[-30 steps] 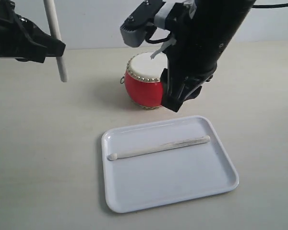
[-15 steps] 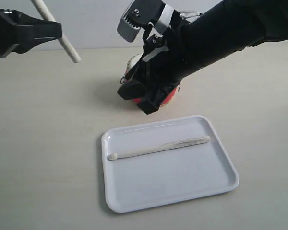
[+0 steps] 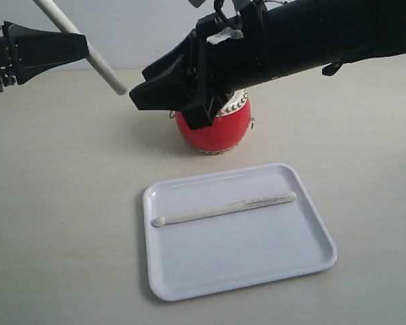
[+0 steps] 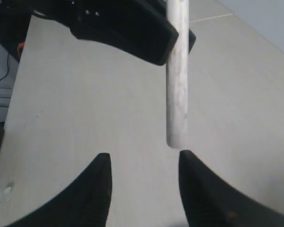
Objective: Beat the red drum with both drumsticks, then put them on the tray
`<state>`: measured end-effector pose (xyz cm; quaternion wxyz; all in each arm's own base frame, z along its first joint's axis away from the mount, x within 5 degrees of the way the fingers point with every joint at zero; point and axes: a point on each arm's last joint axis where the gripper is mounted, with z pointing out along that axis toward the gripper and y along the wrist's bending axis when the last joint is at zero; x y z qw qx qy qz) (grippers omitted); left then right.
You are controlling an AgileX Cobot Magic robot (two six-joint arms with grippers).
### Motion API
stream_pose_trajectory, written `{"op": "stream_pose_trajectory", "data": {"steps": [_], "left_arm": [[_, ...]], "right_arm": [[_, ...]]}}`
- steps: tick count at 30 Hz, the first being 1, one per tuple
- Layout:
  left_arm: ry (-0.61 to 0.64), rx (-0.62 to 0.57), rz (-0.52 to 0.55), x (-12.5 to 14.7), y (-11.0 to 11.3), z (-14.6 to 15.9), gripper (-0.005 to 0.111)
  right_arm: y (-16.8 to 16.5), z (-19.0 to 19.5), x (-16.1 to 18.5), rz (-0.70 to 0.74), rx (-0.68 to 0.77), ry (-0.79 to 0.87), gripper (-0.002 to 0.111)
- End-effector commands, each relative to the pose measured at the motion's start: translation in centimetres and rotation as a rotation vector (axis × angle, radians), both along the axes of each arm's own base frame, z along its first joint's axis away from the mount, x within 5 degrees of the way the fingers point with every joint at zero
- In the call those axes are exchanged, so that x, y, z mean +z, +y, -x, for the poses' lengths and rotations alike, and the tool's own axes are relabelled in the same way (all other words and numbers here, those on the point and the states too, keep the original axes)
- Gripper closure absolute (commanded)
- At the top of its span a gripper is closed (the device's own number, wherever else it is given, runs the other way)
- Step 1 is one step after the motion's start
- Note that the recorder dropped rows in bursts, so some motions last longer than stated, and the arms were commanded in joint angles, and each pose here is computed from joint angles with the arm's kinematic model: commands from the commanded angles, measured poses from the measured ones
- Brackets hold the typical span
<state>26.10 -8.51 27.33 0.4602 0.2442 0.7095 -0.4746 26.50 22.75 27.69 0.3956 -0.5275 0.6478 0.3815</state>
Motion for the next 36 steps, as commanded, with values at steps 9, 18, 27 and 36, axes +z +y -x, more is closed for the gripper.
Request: {"op": "stream_pose_trajectory", "data": {"steps": [9, 18, 27, 36], "left_arm": [[-0.031, -0.110, 0.040, 0.3, -1.8, 0.9, 0.107], [-0.060, -0.147, -0.009, 0.4, -4.0, 1.1, 0.107], [-0.104, -0.165, -0.024, 0.4, -4.3, 1.3, 0.107], [-0.125, -0.177, -0.031, 0.4, -4.5, 1.4, 0.107]], "right_arm": [[-0.1, -0.4, 0.0, -0.018, -0.037, -0.011, 0.049], [-0.1, -0.4, 0.0, -0.026, -0.069, 0.053, 0.049], [-0.2, -0.1, -0.3, 0.003, -0.066, 0.131, 0.052], [-0.1, 0.4, -0.2, -0.008, -0.024, 0.171, 0.060]]}}
